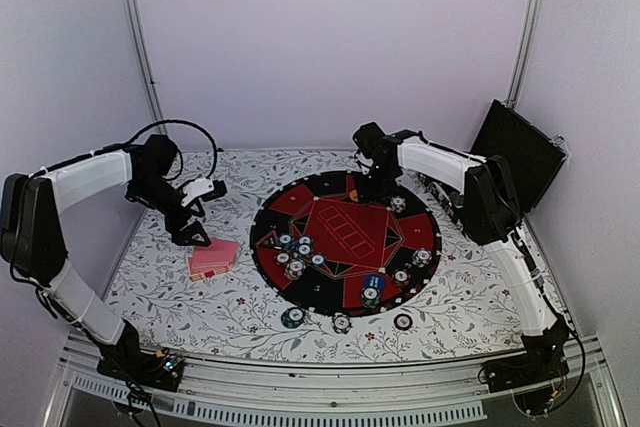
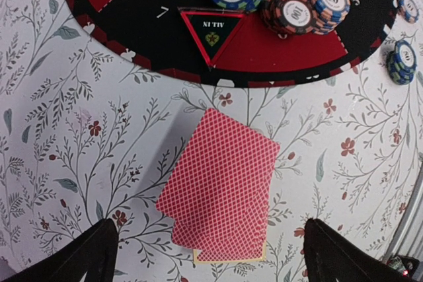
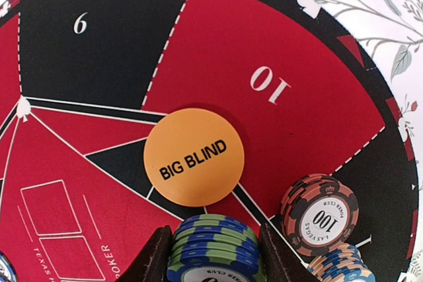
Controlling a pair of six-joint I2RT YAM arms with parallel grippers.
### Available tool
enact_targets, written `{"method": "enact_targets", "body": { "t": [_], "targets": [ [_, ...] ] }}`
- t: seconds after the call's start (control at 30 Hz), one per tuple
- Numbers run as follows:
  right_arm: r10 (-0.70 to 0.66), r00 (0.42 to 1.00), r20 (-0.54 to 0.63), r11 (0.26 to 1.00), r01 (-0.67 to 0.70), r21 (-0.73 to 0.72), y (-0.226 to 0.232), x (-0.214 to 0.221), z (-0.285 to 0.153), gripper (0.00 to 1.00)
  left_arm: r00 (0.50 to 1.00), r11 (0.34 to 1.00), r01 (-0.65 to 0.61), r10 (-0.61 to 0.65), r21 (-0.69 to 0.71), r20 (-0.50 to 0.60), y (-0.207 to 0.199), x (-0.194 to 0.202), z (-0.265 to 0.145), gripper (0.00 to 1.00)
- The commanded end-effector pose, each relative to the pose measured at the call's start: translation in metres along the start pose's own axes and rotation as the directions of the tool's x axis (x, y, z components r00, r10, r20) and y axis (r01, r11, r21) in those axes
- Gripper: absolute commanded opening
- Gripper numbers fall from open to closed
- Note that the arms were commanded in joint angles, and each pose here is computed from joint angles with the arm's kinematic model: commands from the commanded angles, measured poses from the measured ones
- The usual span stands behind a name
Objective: Distribute texas hold em gaming equipment
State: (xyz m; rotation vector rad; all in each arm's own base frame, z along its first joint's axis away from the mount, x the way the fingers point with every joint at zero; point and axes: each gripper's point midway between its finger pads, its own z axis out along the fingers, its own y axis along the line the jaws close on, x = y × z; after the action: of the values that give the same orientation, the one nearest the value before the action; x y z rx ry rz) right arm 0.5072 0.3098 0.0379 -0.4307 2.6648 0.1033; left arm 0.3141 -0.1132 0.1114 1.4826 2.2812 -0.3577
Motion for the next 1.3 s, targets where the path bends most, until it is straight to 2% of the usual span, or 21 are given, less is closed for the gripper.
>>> {"method": "enact_targets", "body": {
  "t": [0.0, 0.27, 0.37, 0.53, 0.77, 1.07, 1.27],
  "targets": [
    [-0.004, 1.000, -0.004, 1.000, 0.004, 0.008, -0.003, 0.000, 0.010, 0.34, 1.000, 1.000, -0.006, 0.007, -0.020, 0.028, 0.004, -0.011, -0.008, 1.00],
    [-0.003, 0.999, -0.032, 1.000, 0.003, 0.005, -0.002, 0.009, 0.019, 0.36, 0.999, 1.000, -0.010, 0.011, -0.030, 0.034, 0.004, -0.013, -0.011, 1.00],
    [-0.003, 0.999, -0.037, 1.000, 0.004, 0.011, -0.004, 0.011, 0.022, 0.47, 0.999, 0.999, -0.008, 0.009, -0.031, 0.034, 0.004, -0.012, -0.011, 1.00],
    [0.000, 1.000, -0.009, 1.000, 0.000, 0.017, -0.005, 0.003, 0.013, 0.59, 1.000, 0.999, -0.007, 0.007, -0.035, 0.023, 0.006, -0.011, -0.010, 1.00],
    [0.006, 0.998, 0.056, 1.000, -0.007, 0.004, -0.004, -0.018, -0.018, 0.63, 0.999, 0.999, -0.024, 0.025, -0.023, 0.025, 0.001, -0.010, -0.013, 1.00],
    [0.039, 0.982, 0.184, 0.999, -0.031, -0.043, 0.002, -0.053, -0.087, 0.72, 0.992, 0.992, -0.125, 0.124, 0.013, 0.013, -0.019, 0.001, -0.007, 1.00],
    [0.047, 0.974, 0.221, 0.991, -0.017, -0.136, 0.029, -0.052, -0.133, 0.75, 0.983, 0.982, -0.185, 0.186, 0.026, -0.007, -0.026, 0.006, 0.002, 1.00]
  ]
}}
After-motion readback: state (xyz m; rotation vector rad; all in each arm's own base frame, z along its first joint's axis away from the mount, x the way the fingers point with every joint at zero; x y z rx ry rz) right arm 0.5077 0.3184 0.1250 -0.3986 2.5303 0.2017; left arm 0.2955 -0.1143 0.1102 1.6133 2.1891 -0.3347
